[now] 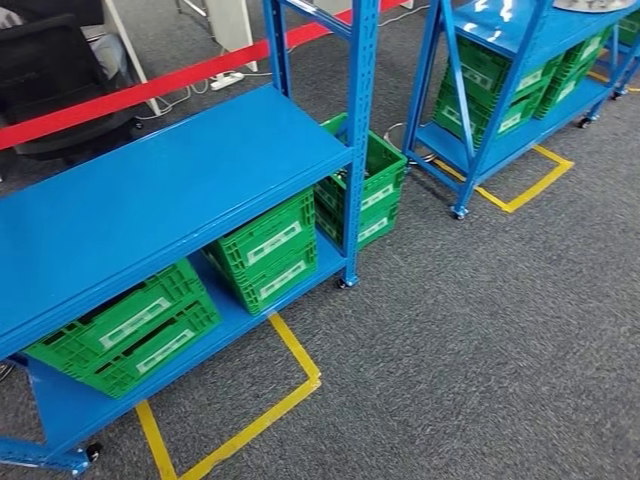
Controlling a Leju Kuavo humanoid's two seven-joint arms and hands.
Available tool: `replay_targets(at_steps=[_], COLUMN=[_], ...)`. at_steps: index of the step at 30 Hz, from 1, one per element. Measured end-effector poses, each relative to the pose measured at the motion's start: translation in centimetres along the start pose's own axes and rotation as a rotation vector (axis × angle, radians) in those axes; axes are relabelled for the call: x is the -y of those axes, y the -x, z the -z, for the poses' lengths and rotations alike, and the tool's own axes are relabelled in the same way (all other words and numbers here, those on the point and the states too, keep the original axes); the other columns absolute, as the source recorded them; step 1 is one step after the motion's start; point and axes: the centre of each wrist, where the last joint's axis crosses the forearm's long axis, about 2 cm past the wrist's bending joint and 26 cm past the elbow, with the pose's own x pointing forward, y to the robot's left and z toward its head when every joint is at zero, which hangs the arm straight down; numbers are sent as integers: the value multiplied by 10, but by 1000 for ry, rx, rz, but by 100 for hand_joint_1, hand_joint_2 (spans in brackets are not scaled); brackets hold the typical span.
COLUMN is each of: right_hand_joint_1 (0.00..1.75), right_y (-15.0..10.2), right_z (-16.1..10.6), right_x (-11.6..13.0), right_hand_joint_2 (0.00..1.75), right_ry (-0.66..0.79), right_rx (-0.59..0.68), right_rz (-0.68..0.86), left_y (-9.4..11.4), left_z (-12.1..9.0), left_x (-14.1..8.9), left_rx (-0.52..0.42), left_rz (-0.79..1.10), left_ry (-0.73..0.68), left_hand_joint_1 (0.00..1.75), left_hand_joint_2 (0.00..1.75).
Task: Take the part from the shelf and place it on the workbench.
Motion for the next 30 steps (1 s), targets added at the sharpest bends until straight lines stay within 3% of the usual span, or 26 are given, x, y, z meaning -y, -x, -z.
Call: replay_targets(at_steps=[30], right_hand_joint_1=[0], right_y=[2], right_z=[0], right_x=[2], right_hand_joint_2=[0], right_ry=[-1], right_rx=[-5], right_rz=[3], left_y=[-10], left_z=[-9], left_x=[6], left_rx=[2], left_rz=[-3], left_ry=[-24], left_hand_joint_1=[0], left_hand_joint_2=[0])
